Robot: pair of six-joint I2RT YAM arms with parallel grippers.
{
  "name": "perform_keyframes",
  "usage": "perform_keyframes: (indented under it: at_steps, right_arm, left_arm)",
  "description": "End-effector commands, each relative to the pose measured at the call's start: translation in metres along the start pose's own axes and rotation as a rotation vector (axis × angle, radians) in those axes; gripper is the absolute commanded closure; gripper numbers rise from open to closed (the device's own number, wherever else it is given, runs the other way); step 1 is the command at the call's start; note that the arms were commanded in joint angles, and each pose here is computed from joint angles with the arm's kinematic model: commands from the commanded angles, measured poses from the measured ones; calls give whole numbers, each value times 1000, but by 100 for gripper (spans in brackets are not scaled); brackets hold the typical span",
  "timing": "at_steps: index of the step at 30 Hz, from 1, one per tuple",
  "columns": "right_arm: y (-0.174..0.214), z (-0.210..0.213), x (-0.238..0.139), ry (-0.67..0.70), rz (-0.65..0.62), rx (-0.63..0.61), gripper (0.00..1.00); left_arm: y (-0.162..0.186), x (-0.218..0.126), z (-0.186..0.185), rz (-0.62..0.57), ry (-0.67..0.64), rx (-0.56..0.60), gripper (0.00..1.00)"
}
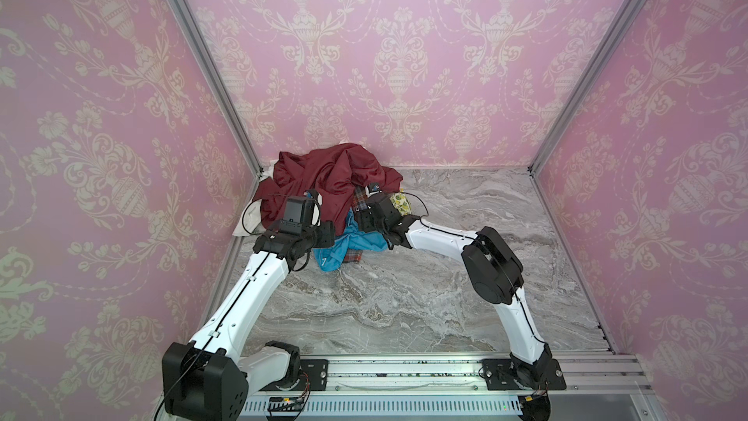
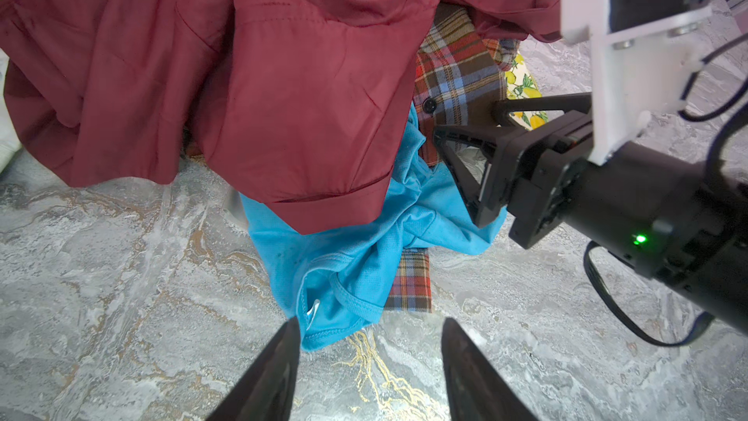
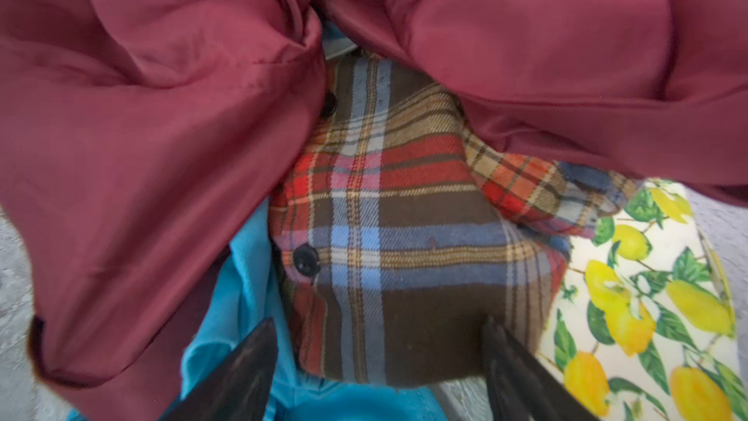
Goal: Pick out a specific cloth from the pile
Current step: 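Grasp the brown plaid shirt with the right gripper and lift it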
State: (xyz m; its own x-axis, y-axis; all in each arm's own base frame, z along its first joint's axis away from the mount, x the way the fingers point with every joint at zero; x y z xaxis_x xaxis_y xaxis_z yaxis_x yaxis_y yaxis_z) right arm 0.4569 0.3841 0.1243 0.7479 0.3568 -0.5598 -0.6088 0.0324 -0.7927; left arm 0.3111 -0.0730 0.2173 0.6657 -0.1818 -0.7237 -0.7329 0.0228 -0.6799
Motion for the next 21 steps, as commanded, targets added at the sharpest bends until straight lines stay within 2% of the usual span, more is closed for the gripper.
perform_keyframes:
  at_steps: [1, 5, 9, 12, 21]
  right_arm:
    - [-5, -10, 11, 40, 3, 32, 24]
    - [-6, -9, 26, 20, 13, 29, 37]
    - [-11, -3, 35, -42, 21, 34, 69]
    - [-24, 7, 31, -102, -18, 20, 100]
    - [-78, 22, -15, -216, -150, 36, 100]
  left_arm:
    - [3, 0, 0, -6, -10, 38, 42]
    - [4, 1, -1, -6, -4, 39, 42]
    - [4, 2, -2, -10, -1, 40, 42]
    - [4, 2, 0, -15, -10, 38, 41]
    - [5, 4, -1, -10, -2, 35, 41]
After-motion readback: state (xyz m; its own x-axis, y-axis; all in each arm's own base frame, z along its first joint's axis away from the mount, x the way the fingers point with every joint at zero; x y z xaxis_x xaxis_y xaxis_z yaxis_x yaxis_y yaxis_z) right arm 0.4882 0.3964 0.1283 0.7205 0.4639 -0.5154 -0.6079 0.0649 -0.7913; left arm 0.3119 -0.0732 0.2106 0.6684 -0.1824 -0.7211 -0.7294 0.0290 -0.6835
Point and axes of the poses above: each gripper's point midway between its finger pads, its own x axis out along the fingers, its own z axis along the line the jaws close on, y = z × x, the point moved 3 cm from there along -x, back along the fingers, and after that the axes turned 6 degrees about x, right-handed, at the moved point
